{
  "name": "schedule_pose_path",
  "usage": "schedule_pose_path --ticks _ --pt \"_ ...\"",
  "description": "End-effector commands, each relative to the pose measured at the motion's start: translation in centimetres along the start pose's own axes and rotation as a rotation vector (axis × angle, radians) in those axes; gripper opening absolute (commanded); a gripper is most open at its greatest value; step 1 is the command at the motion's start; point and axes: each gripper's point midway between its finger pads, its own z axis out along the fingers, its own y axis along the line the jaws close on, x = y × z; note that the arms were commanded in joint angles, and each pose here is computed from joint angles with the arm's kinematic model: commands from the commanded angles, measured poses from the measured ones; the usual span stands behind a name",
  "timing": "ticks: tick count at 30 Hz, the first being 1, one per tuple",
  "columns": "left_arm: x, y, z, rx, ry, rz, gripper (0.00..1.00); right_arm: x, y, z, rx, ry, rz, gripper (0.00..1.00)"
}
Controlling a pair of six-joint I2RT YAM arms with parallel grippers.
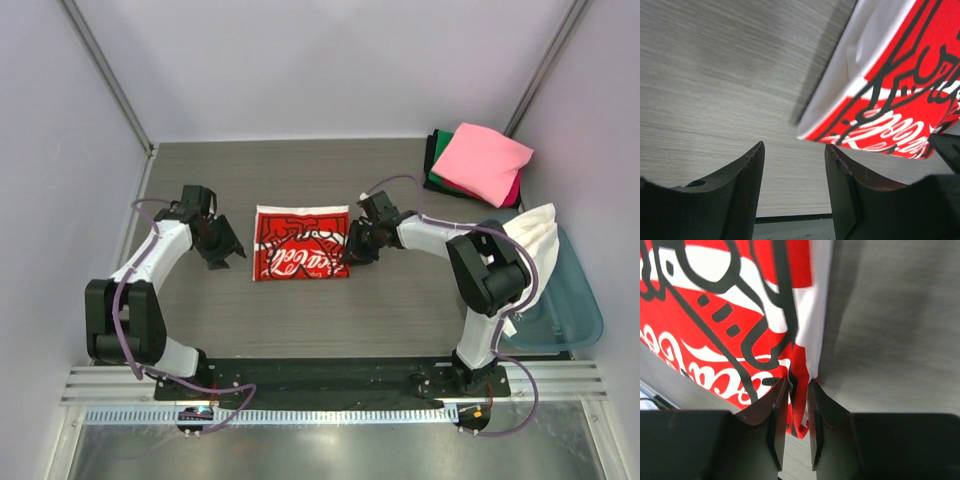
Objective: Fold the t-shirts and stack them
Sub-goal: Fold the tshirt
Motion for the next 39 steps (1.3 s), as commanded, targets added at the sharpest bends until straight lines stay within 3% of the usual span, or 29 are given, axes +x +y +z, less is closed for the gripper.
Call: schedule_pose_path --ticks 1,6,9,11,14,18,21,24,31,39 --pt "-0.2 -1.1 -1.5 0.077 -0.062 0.022 0.53 0.3 2.8 -1.1 -0.047 -0.063 -0.019 0.28" --pt "0.9 -0.9 -2.9 0.109 -0.081 0.029 0.53 -0.3 1.3 -3.7 0.093 -0.100 -0.049 0.55" --pt "1.2 -1.3 -3.8 0.129 -0.096 0.040 0.52 -1.9 1.6 -6.4 0.154 -0.159 -0.070 0.58" --pt "1.3 -1.7 -4.1 0.144 -0.103 0.043 0.52 -2.5 3.4 -8.0 0.107 -0.186 -0.083 0.58" --pt "1.5 -3.5 -4.2 0.217 -0.115 0.075 0.50 -2.1 6.3 -8.5 -0.004 -0.172 -0.085 0.49" --pt "1.8 -6.6 -3.3 0.305 -0.097 0.116 0.48 0.7 12.2 -6.5 -0.335 -0.030 -0.059 0.26" --pt "2.4 -8.4 -1.2 0.344 -0.046 0.130 0.44 3.3 12.8 -3.4 -0.413 0.084 -0.026 0.24" --pt "3.0 -8.1 1.5 0.313 0.006 0.124 0.44 4.6 9.8 -0.3 -0.392 0.159 0.034 0.24" --pt "3.6 -3.4 7.7 0.095 0.076 0.110 0.38 5.5 0.7 2.6 -0.377 0.165 0.222 0.20" --pt "3.2 -1.1 9.0 -0.017 0.048 0.114 0.34 8.6 -1.8 2.5 -0.336 0.210 0.227 0.21"
